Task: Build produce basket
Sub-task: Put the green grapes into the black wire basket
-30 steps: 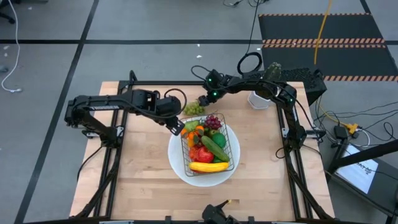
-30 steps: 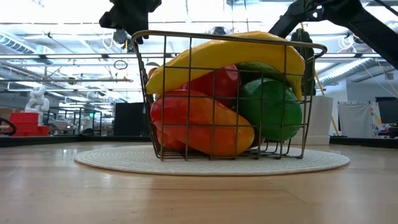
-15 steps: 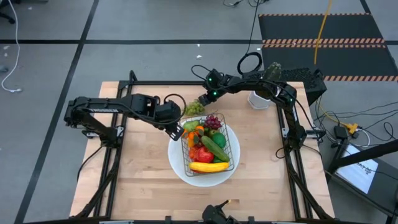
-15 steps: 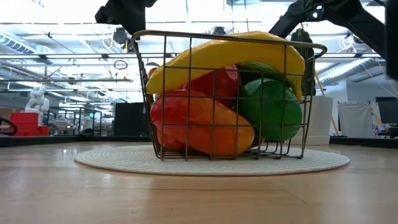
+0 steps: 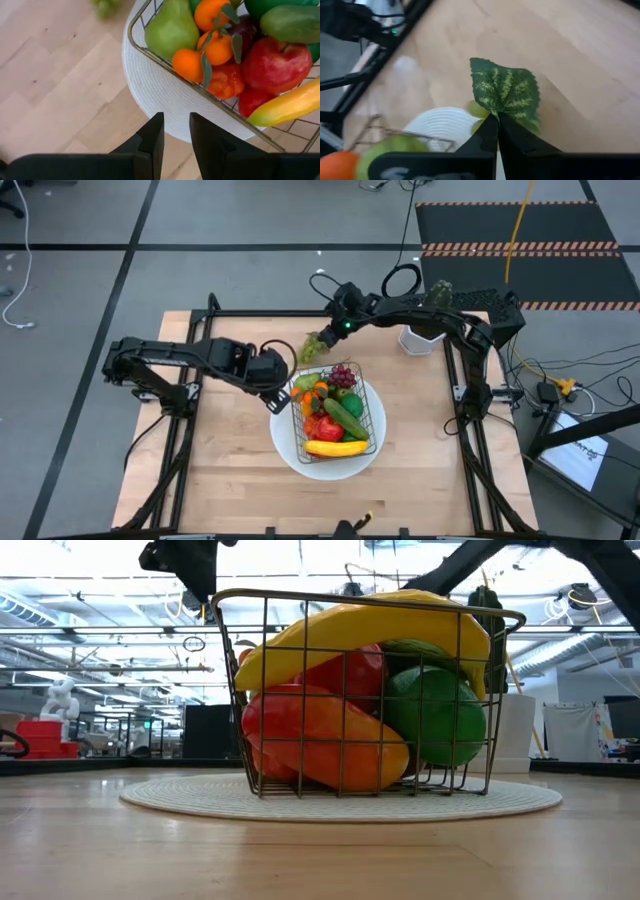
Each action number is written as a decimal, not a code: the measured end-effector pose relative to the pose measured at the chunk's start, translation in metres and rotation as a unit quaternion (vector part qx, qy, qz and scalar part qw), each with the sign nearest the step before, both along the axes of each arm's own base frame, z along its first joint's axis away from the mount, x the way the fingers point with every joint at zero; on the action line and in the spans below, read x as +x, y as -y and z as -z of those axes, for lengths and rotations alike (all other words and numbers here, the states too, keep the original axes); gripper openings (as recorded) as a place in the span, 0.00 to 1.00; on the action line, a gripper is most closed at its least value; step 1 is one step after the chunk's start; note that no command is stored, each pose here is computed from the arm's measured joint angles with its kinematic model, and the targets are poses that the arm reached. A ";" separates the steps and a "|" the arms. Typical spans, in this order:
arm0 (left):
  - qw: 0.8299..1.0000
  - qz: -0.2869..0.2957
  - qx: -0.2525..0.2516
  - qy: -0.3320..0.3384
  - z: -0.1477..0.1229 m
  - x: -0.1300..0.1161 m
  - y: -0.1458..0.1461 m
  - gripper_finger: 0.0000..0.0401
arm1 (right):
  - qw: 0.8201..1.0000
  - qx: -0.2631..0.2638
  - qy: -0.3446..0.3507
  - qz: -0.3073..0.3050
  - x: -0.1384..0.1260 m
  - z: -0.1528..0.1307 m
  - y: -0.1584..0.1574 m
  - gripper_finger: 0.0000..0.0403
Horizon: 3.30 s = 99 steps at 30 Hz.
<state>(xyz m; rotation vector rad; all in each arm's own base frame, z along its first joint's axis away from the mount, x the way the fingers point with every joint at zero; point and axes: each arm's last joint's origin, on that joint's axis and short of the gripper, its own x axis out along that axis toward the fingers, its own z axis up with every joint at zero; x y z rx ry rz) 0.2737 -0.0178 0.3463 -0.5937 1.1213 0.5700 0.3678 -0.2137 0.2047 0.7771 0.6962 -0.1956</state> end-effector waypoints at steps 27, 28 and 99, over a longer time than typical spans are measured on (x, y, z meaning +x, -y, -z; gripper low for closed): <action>1.000 0.007 0.018 0.000 0.001 -0.012 0.052 0.23 | 0.979 -0.093 0.179 -0.029 -0.070 -0.191 -0.142 0.00; 1.000 0.006 0.019 0.002 0.001 -0.013 0.054 0.23 | 0.977 -0.094 0.190 -0.036 -0.074 -0.197 -0.148 0.00; 0.994 0.000 0.004 0.105 -0.004 -0.043 0.138 0.23 | 0.770 -0.441 0.391 -0.244 -0.118 -0.254 -0.295 0.00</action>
